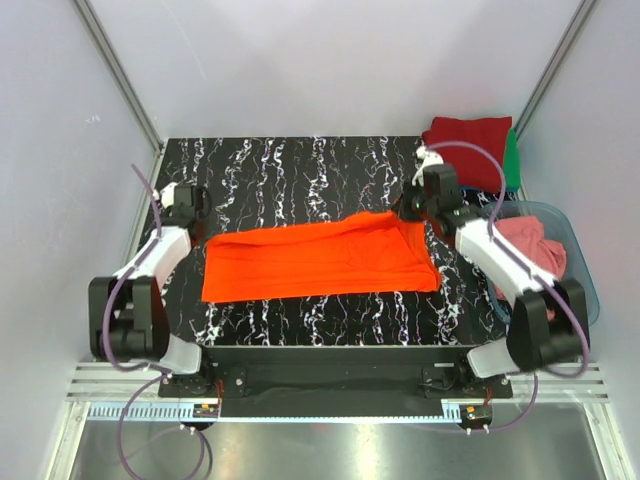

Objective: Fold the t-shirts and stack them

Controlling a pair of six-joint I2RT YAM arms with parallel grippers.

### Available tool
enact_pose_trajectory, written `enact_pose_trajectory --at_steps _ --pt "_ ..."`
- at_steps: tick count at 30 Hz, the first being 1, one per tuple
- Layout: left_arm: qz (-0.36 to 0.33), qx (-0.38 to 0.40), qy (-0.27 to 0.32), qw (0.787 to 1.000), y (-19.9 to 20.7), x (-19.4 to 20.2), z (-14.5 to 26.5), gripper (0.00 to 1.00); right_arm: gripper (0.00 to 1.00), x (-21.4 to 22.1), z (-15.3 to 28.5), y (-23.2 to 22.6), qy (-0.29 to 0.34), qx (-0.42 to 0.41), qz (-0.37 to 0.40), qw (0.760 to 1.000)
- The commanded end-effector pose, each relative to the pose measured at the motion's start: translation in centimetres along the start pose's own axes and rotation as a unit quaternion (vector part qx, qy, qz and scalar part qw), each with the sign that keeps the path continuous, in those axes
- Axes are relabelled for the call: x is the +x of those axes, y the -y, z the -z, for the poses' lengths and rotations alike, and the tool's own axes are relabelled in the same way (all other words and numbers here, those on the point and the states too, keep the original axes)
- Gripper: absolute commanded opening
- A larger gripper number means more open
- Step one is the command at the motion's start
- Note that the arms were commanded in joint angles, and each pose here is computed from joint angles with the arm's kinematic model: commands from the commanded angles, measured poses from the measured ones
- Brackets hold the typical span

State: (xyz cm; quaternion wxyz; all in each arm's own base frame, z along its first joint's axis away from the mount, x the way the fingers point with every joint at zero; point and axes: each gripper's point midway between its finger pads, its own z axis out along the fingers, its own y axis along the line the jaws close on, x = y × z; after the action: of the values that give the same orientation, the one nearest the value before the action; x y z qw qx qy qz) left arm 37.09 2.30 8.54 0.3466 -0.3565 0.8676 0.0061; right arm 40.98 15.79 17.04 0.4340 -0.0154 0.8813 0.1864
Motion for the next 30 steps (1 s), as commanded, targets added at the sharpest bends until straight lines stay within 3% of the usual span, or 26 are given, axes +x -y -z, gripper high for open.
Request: enact_pose_trajectory --at_steps 1,2,3,4,5,6,7,10,17,26,30 --pt "0.007 0.028 0.040 0.999 -0.2 -0.9 1.9 0.00 0.00 2.4 3.8 -0.2 0.018 0.014 -0.039 0.999" --pt "0.009 0.027 0.041 0.999 -0.6 -0.6 2.1 0.04 0.03 2.8 5.5 -0.2 0.029 0.021 -0.056 0.998" --pt "0.009 0.024 0.041 0.999 -1.4 0.2 2.3 0.09 0.22 3.3 6.1 0.6 0.039 0.047 -0.098 0.993" --pt "0.015 0.022 0.042 0.999 -1.8 0.5 2.5 0.21 0.62 5.6 6.5 1.6 0.025 0.067 -0.117 0.991" --pt "0.017 0.022 0.044 0.999 -2.1 0.8 2.7 0.51 0.76 5.0 7.8 1.8 0.050 0.073 -0.144 0.986" --pt "0.020 0.025 0.048 0.998 -2.5 1.1 3.0 0.64 0.83 4.8 8.4 2.9 0.069 0.101 -0.152 0.981" --pt "0.025 0.027 0.050 0.998 -2.6 1.2 3.2 0.69 0.87 4.7 8.8 3.1 0.077 0.106 -0.153 0.979" --pt "0.028 0.043 0.050 0.997 -2.5 1.6 3.9 0.75 0.89 2.8 9.4 2.6 0.087 0.104 -0.143 0.980" --pt "0.024 0.073 0.044 0.996 -1.5 2.2 3.9 0.73 0.86 5.8 2.6 1.5 -0.039 0.091 -0.139 0.985" --pt "-0.040 0.123 -0.055 0.990 2.9 5.4 1.8 0.68 0.86 11.5 -4.3 1.1 -0.190 0.085 -0.165 0.964" --pt "-0.065 0.119 -0.088 0.987 3.7 7.1 0.6 0.66 0.86 12.9 -6.2 0.5 -0.222 0.073 -0.180 0.955"
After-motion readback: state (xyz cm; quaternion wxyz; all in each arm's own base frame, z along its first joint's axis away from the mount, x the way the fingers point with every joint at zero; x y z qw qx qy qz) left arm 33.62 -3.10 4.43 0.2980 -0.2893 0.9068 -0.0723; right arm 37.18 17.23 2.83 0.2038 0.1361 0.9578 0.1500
